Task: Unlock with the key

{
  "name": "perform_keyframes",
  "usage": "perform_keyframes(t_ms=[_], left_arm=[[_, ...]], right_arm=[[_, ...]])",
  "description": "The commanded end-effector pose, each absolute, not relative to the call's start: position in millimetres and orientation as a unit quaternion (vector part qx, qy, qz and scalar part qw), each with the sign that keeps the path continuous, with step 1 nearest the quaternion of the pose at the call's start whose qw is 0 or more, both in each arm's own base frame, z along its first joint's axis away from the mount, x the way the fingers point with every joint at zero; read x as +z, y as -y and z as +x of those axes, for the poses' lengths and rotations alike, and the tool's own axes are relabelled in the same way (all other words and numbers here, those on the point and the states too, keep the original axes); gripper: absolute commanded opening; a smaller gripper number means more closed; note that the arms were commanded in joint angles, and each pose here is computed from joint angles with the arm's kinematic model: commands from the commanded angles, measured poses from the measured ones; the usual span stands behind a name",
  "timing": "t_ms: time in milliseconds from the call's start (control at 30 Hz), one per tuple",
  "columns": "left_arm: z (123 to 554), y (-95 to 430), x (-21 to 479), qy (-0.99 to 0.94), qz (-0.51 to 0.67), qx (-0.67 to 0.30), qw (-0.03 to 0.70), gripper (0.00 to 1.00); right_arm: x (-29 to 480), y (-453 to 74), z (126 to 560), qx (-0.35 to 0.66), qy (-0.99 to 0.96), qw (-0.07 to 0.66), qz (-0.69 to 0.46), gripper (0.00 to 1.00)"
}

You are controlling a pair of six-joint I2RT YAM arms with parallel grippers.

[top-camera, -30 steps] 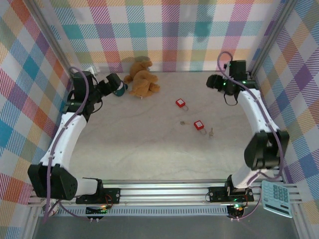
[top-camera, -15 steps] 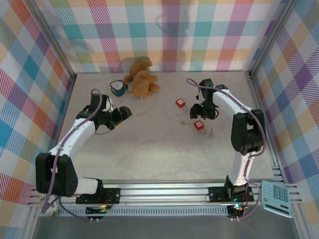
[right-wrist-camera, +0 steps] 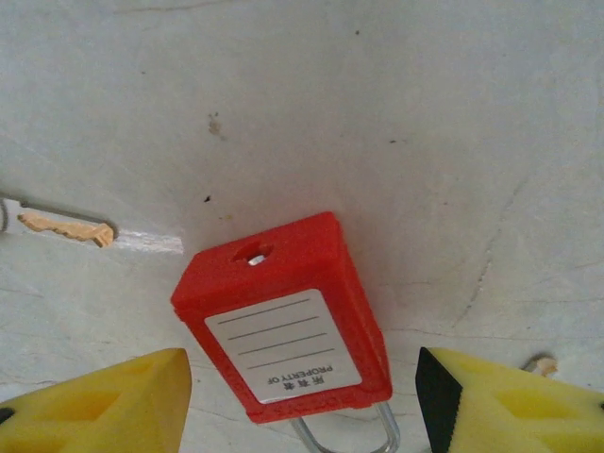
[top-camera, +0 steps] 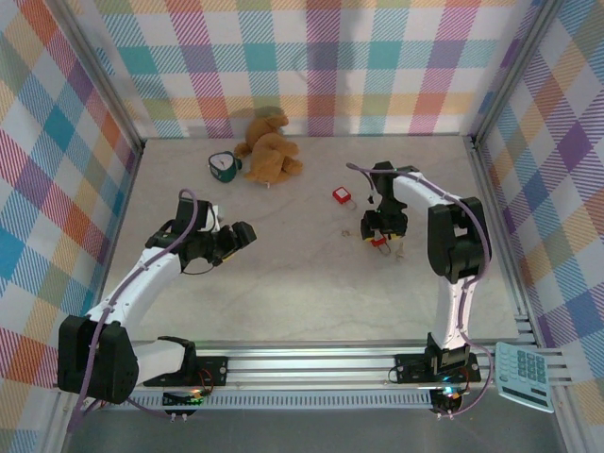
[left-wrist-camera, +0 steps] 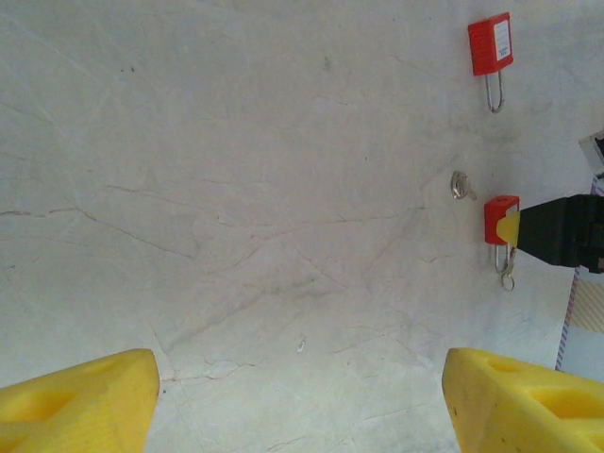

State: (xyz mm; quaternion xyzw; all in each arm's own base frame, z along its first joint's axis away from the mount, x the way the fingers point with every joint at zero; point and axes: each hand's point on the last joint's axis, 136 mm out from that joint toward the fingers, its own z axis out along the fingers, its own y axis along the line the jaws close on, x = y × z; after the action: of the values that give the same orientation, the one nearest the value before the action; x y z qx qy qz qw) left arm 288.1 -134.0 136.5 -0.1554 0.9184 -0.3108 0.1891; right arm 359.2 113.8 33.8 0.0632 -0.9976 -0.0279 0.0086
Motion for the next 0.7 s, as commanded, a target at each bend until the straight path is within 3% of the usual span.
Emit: perform_keyframes(t_ms=[0, 300, 667], left_arm=[[284.8, 141.5, 140.2, -0.913, -0.152, -0.328, 0.190, 0.78], [284.5, 141.6, 144.7, -0.913, -0.147, -0.328, 0.194, 0.78], [279.9, 141.3, 148.3, -0.911, -0.145, -0.331, 0.196, 0.78]], right_arm=[[37.7, -116.5, 364.4, -0.023, 0.997, 0.007, 0.071, 0.65], [29.1, -112.5, 374.2, -0.001, 0.998, 0.006, 0.063, 0.55], [20.1, -114.1, 368.3, -0.004, 0.998, 0.013, 0.056, 0.54]])
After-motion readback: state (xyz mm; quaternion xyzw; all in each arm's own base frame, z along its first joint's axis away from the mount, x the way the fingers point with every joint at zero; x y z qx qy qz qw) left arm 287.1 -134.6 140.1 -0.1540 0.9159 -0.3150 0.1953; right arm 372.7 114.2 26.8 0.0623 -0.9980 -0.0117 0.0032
